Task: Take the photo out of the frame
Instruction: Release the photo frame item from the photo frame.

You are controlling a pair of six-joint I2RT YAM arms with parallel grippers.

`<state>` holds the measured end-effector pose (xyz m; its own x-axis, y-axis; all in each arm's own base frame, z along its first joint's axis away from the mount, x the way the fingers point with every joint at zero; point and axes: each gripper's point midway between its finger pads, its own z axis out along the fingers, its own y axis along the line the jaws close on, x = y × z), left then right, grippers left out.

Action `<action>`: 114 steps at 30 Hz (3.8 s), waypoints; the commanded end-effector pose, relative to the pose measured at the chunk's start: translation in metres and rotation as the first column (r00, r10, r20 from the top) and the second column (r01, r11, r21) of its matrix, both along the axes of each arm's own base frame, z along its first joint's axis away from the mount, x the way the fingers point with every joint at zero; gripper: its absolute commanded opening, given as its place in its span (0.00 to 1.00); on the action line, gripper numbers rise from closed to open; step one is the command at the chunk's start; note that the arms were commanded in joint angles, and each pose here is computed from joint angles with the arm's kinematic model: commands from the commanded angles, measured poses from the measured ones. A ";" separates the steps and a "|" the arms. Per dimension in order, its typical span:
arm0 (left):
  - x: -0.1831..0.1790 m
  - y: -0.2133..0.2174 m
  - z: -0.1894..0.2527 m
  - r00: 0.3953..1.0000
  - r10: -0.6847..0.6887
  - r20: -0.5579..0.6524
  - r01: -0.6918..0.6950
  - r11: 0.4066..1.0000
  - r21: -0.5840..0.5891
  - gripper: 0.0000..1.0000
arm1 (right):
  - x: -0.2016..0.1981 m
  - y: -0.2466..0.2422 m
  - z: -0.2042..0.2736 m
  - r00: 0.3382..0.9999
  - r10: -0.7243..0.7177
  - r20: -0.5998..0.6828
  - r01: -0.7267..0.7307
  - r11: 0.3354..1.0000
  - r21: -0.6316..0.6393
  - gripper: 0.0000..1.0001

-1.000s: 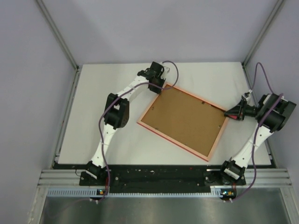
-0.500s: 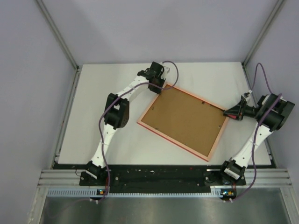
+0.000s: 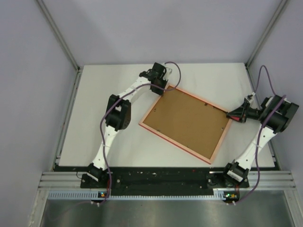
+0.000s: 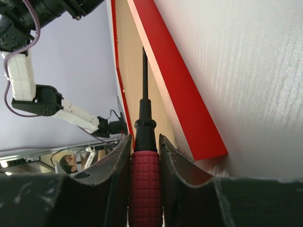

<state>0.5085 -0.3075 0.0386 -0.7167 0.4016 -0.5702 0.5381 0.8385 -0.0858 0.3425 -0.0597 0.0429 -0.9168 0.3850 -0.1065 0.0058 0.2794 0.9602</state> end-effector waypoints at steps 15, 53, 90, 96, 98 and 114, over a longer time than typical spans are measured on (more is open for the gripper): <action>-0.029 0.010 -0.011 0.994 -0.028 -0.103 0.034 0.998 0.058 0.00 | -0.010 -0.019 -0.013 1.000 0.003 0.008 -0.003 0.995 -0.100 0.00; -0.041 -0.004 -0.012 0.990 -0.083 -0.115 0.090 0.994 0.063 0.00 | 0.043 0.030 0.051 0.962 0.274 -0.012 -0.240 0.819 -0.522 0.00; -0.074 -0.028 -0.011 0.972 -0.200 -0.122 0.208 0.977 0.049 0.00 | 0.077 0.171 0.112 0.743 0.668 0.042 -0.420 0.514 -0.748 0.00; -0.077 -0.027 -0.010 0.972 -0.205 -0.116 0.213 0.976 0.053 0.00 | 0.078 0.188 0.095 0.724 0.690 0.001 -0.445 0.468 -0.763 0.00; -0.077 -0.027 -0.008 0.973 -0.206 -0.104 0.212 0.976 0.054 0.00 | 0.081 0.184 0.087 0.732 0.681 -0.024 -0.445 0.451 -0.774 0.00; -0.079 -0.030 -0.007 0.972 -0.216 -0.095 0.222 0.973 0.058 0.00 | 0.107 0.170 0.086 0.754 0.656 -0.014 -0.347 0.381 -0.857 0.00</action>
<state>0.4780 -0.3262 0.0392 -0.6595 0.4904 -0.5697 0.6198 0.7836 -0.0429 0.4516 0.1137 0.1058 -0.7739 -0.5222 -0.3583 -0.6243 0.7242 0.2929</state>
